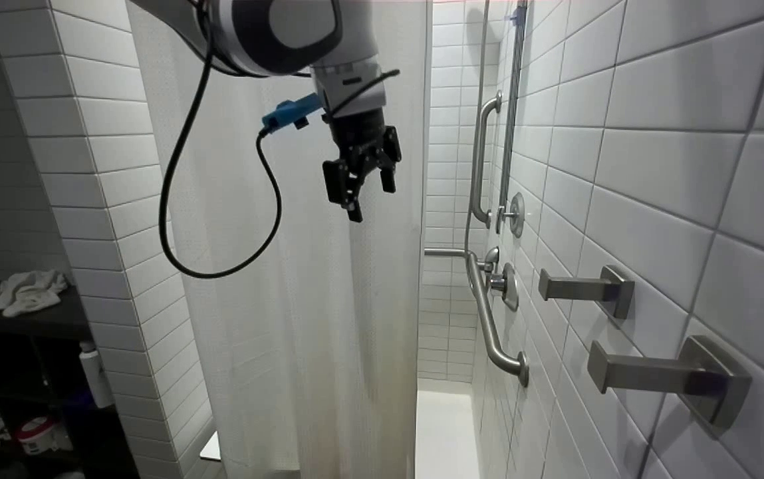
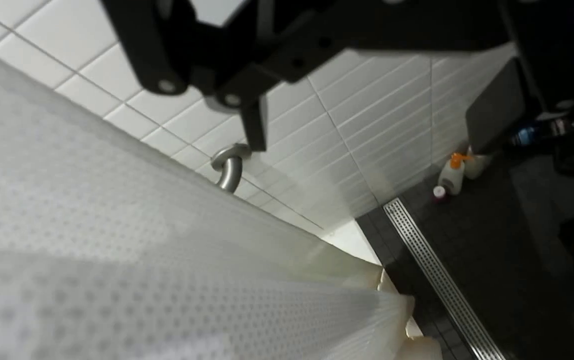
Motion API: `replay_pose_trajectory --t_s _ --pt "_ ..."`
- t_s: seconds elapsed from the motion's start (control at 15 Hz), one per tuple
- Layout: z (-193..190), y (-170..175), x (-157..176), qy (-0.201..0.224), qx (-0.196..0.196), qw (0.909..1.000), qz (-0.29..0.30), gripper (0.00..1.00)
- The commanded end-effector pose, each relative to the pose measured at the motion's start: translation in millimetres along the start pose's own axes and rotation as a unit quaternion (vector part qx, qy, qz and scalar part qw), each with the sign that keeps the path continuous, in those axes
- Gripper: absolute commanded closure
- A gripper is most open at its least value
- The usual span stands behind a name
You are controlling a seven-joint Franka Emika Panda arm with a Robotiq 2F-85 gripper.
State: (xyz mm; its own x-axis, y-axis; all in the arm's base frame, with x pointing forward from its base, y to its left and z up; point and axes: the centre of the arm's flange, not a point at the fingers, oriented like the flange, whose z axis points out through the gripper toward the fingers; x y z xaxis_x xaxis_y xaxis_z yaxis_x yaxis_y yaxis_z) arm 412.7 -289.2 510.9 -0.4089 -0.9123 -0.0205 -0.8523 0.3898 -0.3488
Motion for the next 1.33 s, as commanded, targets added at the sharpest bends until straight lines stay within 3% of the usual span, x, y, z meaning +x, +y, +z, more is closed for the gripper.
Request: replay_pose_trajectory --t_s 0.0,0.2,0.47,0.67,0.93,1.27 --pt "-23.0 21.6 -52.8 0.085 0.025 0.9941 -0.063 0.0" --pt "-24.0 28.4 -77.5 0.147 0.002 0.9785 -0.145 0.0" --pt "-10.9 37.4 -82.7 0.207 -0.098 0.9532 -0.197 0.0" --pt "-0.4 43.2 -78.6 0.251 -0.171 0.9279 -0.216 0.0" --pt "7.9 52.5 -76.0 0.315 -0.252 0.8815 -0.245 0.0" --pt "19.3 64.1 -90.0 0.375 -0.315 0.809 -0.325 0.0"
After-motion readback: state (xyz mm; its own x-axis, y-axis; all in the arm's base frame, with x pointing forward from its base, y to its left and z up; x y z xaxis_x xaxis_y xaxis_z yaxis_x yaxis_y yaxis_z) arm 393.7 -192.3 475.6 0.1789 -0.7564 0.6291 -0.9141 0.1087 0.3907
